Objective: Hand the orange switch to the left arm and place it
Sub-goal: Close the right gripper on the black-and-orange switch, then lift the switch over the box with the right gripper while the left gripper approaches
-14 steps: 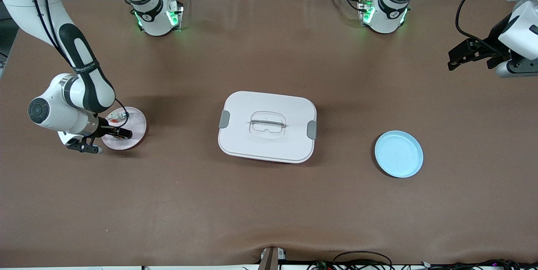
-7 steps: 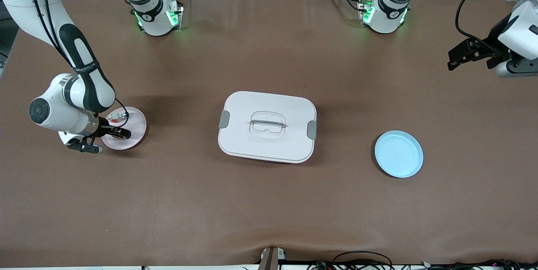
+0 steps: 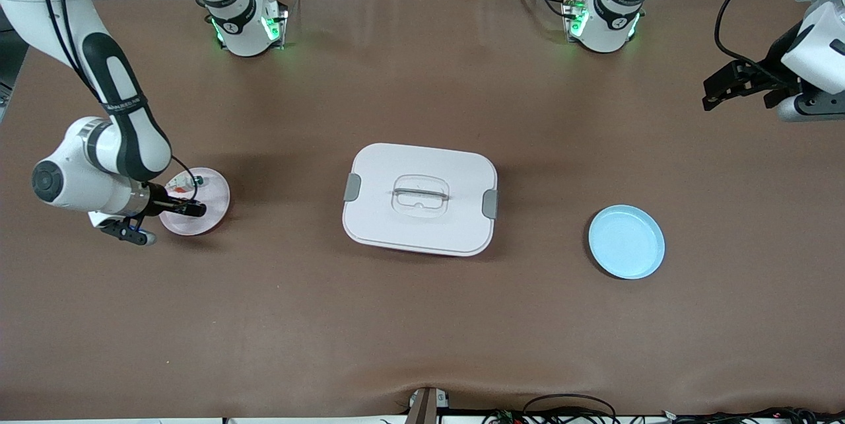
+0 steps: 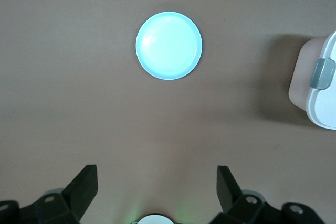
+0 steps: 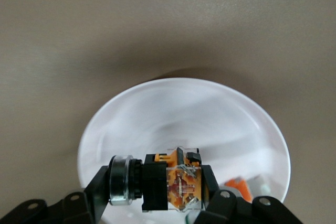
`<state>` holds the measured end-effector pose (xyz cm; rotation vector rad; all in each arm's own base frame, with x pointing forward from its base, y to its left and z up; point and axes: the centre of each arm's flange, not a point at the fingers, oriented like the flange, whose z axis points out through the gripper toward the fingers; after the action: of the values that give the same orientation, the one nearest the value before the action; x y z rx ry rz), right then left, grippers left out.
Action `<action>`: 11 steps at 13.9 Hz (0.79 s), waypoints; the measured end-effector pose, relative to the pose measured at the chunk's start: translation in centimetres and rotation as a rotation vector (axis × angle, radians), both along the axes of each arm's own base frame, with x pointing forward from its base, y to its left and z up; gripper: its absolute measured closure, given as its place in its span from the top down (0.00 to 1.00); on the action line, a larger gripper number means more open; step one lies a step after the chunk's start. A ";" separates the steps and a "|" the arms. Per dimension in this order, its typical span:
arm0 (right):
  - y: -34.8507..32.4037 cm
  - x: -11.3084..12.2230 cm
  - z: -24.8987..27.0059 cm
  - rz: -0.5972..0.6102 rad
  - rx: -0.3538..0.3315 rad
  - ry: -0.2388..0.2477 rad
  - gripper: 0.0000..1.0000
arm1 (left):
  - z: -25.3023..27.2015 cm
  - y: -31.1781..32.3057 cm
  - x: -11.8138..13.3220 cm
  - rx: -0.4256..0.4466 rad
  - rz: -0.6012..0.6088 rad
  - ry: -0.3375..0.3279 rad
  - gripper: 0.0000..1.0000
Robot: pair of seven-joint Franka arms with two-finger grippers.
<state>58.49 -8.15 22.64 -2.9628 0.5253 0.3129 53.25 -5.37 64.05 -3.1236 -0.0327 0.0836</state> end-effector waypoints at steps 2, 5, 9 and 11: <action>2.4 1.4 3.8 -0.051 0.002 0.034 0.72 | 0.0 0.0 0.0 0.000 0.000 -0.003 1.00; 7.3 2.4 8.6 -0.134 0.047 0.098 0.72 | 0.1 -0.1 0.1 -0.001 -0.001 -0.010 1.00; 12.8 3.2 13.3 -0.230 0.073 0.165 0.72 | 0.2 -1.8 0.0 -0.002 -0.018 -0.022 1.00; 16.2 3.6 15.2 -0.285 0.090 0.181 0.72 | 0.2 -3.1 -0.2 0.000 -0.002 -0.023 1.00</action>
<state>62.09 8.02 37.80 -2.7384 0.9167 0.5594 53.10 -8.49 64.23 -3.1249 -0.0293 0.0473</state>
